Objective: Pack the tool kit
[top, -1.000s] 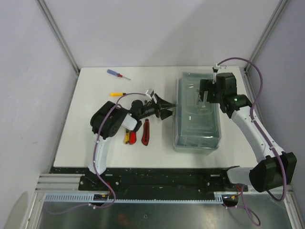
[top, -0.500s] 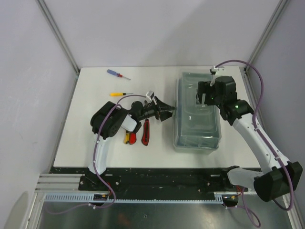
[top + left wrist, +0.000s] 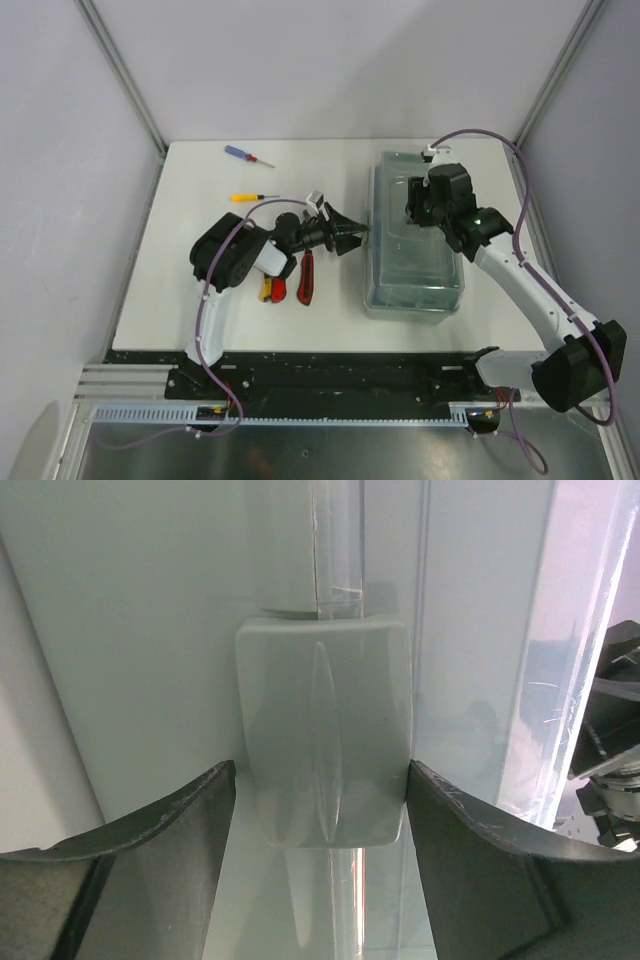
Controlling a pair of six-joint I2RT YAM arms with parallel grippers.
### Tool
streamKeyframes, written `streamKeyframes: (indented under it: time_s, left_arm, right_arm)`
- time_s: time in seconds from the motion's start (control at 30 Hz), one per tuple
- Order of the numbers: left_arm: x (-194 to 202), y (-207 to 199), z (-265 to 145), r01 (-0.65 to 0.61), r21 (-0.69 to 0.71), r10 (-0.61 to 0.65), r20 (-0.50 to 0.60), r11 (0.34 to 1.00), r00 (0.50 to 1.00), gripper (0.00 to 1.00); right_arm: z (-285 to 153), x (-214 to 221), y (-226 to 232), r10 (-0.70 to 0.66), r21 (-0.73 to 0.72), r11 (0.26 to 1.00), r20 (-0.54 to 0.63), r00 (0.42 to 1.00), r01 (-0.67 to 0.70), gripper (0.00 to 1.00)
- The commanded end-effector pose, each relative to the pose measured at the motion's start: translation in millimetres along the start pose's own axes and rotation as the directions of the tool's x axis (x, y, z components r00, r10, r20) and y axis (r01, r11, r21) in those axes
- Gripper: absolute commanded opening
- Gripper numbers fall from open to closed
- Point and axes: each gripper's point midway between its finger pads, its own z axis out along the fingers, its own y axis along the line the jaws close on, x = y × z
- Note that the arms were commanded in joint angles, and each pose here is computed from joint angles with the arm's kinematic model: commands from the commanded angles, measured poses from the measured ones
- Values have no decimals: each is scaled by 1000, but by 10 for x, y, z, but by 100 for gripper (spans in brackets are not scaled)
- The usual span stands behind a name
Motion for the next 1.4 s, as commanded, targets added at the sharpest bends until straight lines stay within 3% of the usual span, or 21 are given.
streamKeyframes:
  time_s: [0.0, 0.13, 0.33, 0.87, 1.07, 1.37]
  left_arm:
    - [163, -646, -80, -258, 270, 265, 10, 928, 964, 72]
    - [149, -682, -91, -268, 275, 275, 15, 923, 961, 69]
    - [118, -774, -139, -296, 285, 302, 26, 911, 953, 51]
    - [274, -884, -222, -251, 300, 283, -70, 921, 956, 44]
    - [280, -1178, -226, -303, 344, 343, -61, 889, 937, 42]
    - [182, -1064, -275, -340, 245, 361, -45, 908, 931, 35]
  right_arm:
    - [25, 120, 100, 15, -38, 999, -65, 998, -18, 48]
    - [107, 328, 88, 9, -22, 1000, -146, 989, -12, 43]
    - [231, 767, -27, -32, 49, 998, -304, 952, 49, 34]
    - [413, 1692, 71, -76, 50, 992, -507, 859, 118, 34]
    - [452, 2019, 204, -88, 44, 990, -566, 819, 137, 33]
    - [411, 2443, 273, -29, 64, 994, -638, 769, 90, 38]
